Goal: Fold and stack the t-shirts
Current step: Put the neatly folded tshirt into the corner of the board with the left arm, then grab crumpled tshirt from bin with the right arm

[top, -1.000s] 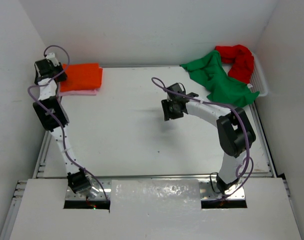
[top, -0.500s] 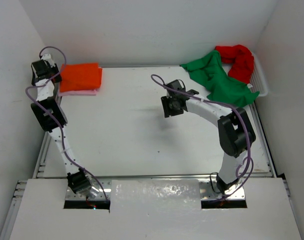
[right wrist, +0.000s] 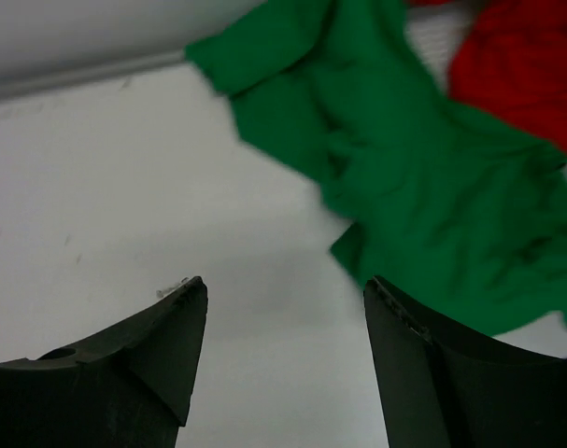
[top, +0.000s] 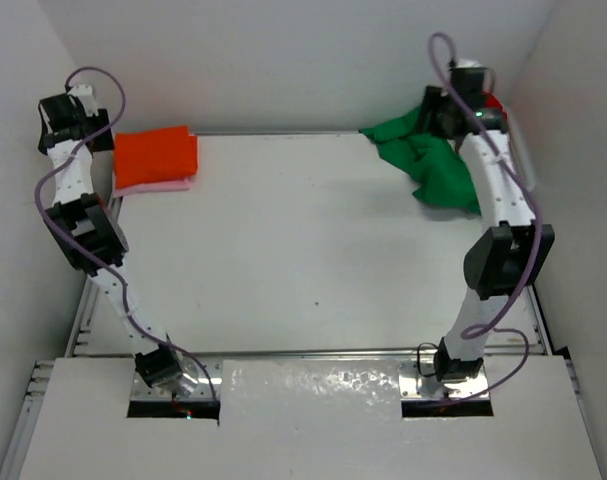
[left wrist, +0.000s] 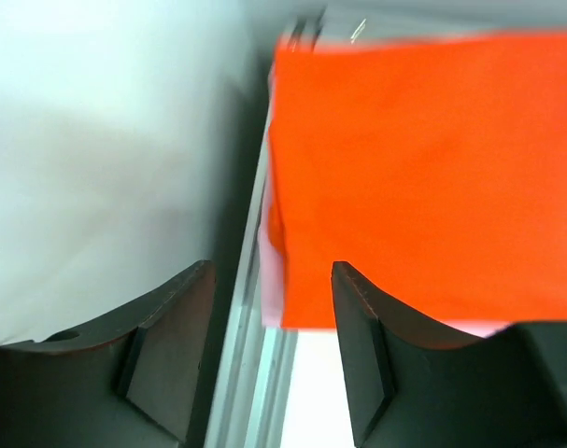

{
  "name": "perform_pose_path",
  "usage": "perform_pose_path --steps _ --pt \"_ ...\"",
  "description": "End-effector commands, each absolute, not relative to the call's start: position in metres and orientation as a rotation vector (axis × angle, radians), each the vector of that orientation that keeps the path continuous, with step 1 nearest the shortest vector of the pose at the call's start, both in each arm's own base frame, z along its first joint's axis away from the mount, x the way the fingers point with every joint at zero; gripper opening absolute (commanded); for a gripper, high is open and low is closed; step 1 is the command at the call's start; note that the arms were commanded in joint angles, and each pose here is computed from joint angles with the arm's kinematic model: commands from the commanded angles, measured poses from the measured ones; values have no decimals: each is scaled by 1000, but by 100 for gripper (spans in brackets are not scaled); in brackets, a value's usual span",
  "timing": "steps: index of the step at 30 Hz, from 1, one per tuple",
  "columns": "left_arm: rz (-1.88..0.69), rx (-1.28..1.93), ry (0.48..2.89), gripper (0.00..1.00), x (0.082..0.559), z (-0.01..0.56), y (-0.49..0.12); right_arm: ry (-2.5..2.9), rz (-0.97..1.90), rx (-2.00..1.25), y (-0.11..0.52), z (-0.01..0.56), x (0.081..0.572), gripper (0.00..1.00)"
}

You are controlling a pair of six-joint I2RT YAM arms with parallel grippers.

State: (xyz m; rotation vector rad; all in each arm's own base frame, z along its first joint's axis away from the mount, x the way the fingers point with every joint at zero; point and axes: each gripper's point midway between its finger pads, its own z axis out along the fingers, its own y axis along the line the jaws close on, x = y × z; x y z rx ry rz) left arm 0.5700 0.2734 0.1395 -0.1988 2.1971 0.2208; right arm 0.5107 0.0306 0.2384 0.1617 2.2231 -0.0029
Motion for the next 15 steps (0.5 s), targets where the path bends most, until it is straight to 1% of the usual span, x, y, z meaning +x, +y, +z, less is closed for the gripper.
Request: perform_pose_path --steps 1,2,3,5,6,8,9,10,11,12,13,15 --pt "184 19 2076 52 558 249 213 2171 -31 284 -32 258 538 66" --pt "158 57 2067 52 554 261 197 2178 -27 307 -43 255 542 65" --pt "110 69 2109 52 546 252 185 2203 -36 357 -67 237 549 64" --pt "8 96 2112 52 536 259 160 2157 -29 441 -93 238 560 51" --pt "-42 97 2152 52 528 249 151 2115 -38 502 -120 233 568 38" --pt "-111 117 2166 52 519 251 130 2080 -29 575 -139 220 575 29" --pt "-135 119 2206 52 512 241 122 2038 -42 594 -154 220 582 28" --pt "-136 127 2222 52 508 240 116 2045 -53 596 -158 207 587 28" --pt "-137 154 2220 52 504 245 105 2035 -80 593 -164 205 591 30" --pt "-154 162 2251 52 498 237 98 2024 -89 576 -167 203 597 33" --pt "-152 179 2258 52 494 236 93 2037 -106 560 -170 194 603 42" --pt "-159 195 2275 52 483 233 83 2033 -147 577 -179 186 606 50"
